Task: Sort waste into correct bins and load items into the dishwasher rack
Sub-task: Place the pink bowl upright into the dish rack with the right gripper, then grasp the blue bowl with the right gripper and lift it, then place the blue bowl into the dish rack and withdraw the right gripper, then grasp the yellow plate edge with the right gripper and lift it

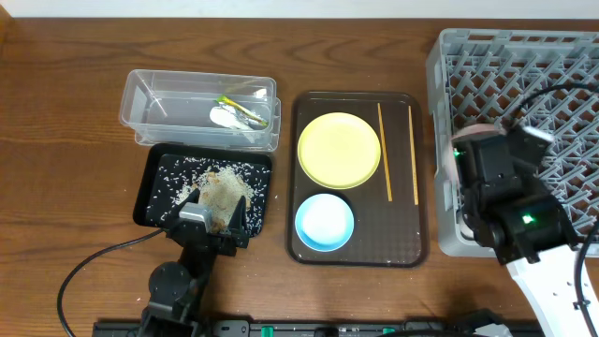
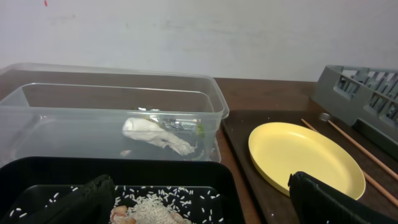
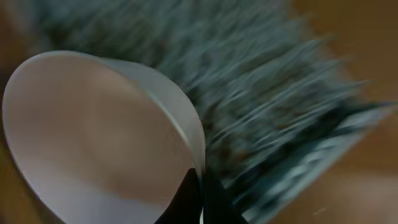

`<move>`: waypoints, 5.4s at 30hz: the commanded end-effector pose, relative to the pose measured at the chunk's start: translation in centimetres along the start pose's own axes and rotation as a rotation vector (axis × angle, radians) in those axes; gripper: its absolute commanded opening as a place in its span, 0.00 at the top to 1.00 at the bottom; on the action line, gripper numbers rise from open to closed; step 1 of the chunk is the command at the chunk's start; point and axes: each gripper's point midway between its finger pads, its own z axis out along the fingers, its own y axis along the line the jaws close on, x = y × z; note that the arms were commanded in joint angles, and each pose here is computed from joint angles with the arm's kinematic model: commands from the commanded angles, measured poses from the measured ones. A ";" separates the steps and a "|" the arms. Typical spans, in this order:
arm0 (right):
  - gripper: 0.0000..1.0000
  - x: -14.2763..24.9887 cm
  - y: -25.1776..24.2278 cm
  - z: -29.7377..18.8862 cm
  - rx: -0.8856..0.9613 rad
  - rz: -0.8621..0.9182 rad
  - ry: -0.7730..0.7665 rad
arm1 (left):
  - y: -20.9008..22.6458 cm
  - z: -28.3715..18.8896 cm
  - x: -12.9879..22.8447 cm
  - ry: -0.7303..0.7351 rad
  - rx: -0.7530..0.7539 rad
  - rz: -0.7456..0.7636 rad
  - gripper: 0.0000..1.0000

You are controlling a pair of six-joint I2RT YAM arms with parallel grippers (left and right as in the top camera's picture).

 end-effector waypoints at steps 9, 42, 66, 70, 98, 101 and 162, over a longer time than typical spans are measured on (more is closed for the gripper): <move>0.99 -3.7 -8.4 3.4 0.576 -0.114 -0.091 | 0.5 0.1 1.6 0.050 -0.018 0.016 0.09; 0.37 1.7 5.9 4.3 0.067 -0.427 0.097 | 0.5 0.1 1.6 0.050 -0.018 0.016 0.09; 0.48 22.3 22.4 -6.5 -0.843 -0.489 0.888 | 0.5 0.1 1.6 0.050 -0.018 0.016 0.09; 0.58 23.8 21.8 -4.0 -0.669 -0.490 0.844 | 0.5 0.1 1.6 0.050 -0.018 0.016 0.09; 0.99 -9.6 0.9 2.9 0.308 0.019 -0.268 | 0.5 0.1 1.6 0.050 -0.018 0.016 0.09; 0.99 -9.7 0.7 6.1 0.356 -0.023 -0.222 | 0.5 0.1 1.6 0.050 -0.018 0.016 0.09; 0.90 20.9 25.8 2.5 -0.377 -0.023 0.812 | 0.5 0.1 1.6 0.050 -0.018 0.016 0.09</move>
